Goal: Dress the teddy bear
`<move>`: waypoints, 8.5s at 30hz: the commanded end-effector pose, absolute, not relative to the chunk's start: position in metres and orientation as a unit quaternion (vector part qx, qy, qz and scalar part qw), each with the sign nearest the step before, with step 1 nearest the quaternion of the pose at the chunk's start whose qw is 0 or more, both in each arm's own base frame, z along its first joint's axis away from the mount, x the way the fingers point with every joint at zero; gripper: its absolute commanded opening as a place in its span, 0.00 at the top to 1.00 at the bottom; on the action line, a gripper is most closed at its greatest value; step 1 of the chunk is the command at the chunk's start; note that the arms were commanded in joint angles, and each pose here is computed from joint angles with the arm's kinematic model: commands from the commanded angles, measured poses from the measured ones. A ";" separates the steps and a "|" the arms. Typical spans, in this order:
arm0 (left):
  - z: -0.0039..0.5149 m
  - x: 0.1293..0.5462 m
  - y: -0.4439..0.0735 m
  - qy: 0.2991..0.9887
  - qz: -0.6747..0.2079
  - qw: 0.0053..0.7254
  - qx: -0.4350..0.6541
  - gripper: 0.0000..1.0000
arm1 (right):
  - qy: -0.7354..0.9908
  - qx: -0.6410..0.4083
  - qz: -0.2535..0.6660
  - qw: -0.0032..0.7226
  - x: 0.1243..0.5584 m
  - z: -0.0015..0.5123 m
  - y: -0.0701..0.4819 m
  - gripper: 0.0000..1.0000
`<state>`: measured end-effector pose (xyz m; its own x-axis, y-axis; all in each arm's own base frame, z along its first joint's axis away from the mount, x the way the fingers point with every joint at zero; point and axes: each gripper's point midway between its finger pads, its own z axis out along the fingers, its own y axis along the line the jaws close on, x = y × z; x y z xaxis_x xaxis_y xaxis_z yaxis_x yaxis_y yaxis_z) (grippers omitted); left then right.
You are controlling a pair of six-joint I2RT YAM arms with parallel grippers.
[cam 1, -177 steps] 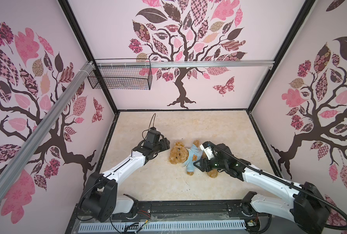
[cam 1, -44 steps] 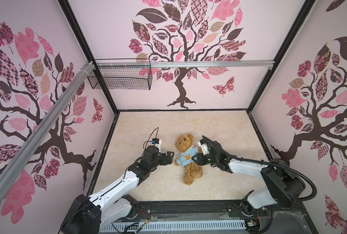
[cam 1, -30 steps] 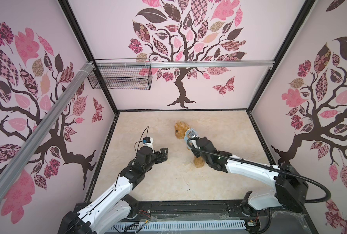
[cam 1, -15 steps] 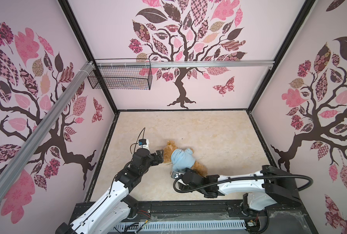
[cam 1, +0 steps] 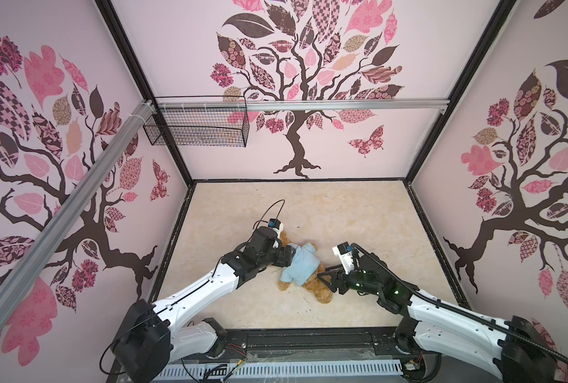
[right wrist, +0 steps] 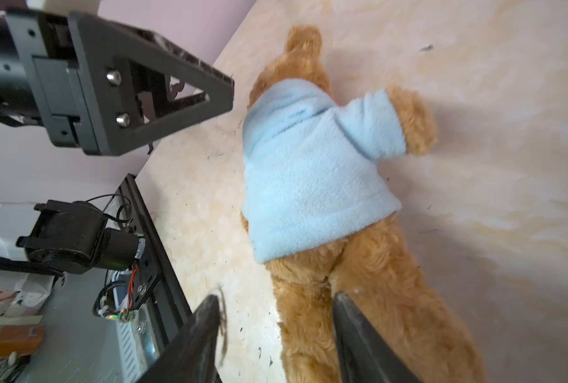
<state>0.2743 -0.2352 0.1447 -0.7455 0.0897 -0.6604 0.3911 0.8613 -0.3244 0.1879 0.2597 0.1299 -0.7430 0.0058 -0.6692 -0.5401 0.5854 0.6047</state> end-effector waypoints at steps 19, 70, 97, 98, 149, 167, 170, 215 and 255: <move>0.126 0.283 -0.244 0.915 -0.225 0.304 0.140 0.48 | 0.815 -0.070 0.520 0.244 0.211 0.129 0.313 0.68; 0.109 0.290 -0.186 0.923 -0.227 0.311 -0.025 1.00 | 0.851 -0.084 0.464 0.231 0.217 0.111 0.222 1.00; 0.139 0.270 -0.196 0.902 -0.285 0.323 0.009 0.53 | 0.847 -0.121 0.450 0.255 0.202 0.112 0.237 0.64; 0.145 0.270 -0.195 0.899 -0.285 0.333 0.010 0.50 | 0.844 -0.126 0.454 0.255 0.202 0.113 0.243 0.64; 0.096 0.279 -0.210 0.917 -0.291 0.271 -0.025 0.24 | 0.873 0.002 0.388 0.295 0.211 0.048 0.194 1.00; 0.061 0.261 -0.252 0.894 -0.390 0.212 -0.063 0.73 | 0.895 -0.049 0.343 0.280 0.219 0.044 0.194 1.00; 0.058 0.267 -0.234 0.893 -0.387 0.212 -0.085 0.97 | 0.897 -0.031 0.337 0.284 0.222 0.050 0.180 1.00; 0.155 0.283 -0.199 0.910 -0.356 0.188 -0.101 1.00 | 0.781 -0.391 -0.041 0.485 0.219 0.112 0.304 0.30; 0.275 0.270 -0.130 0.849 -0.293 0.439 -0.033 0.24 | 0.783 -0.087 0.609 0.095 0.244 0.139 0.297 0.98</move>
<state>0.2816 -0.1043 0.3067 -0.5149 -0.3472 -0.7838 0.1509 0.8633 -0.4816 0.2447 0.3004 0.1519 -0.9494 0.0267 -0.3129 -0.2911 0.2992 0.9087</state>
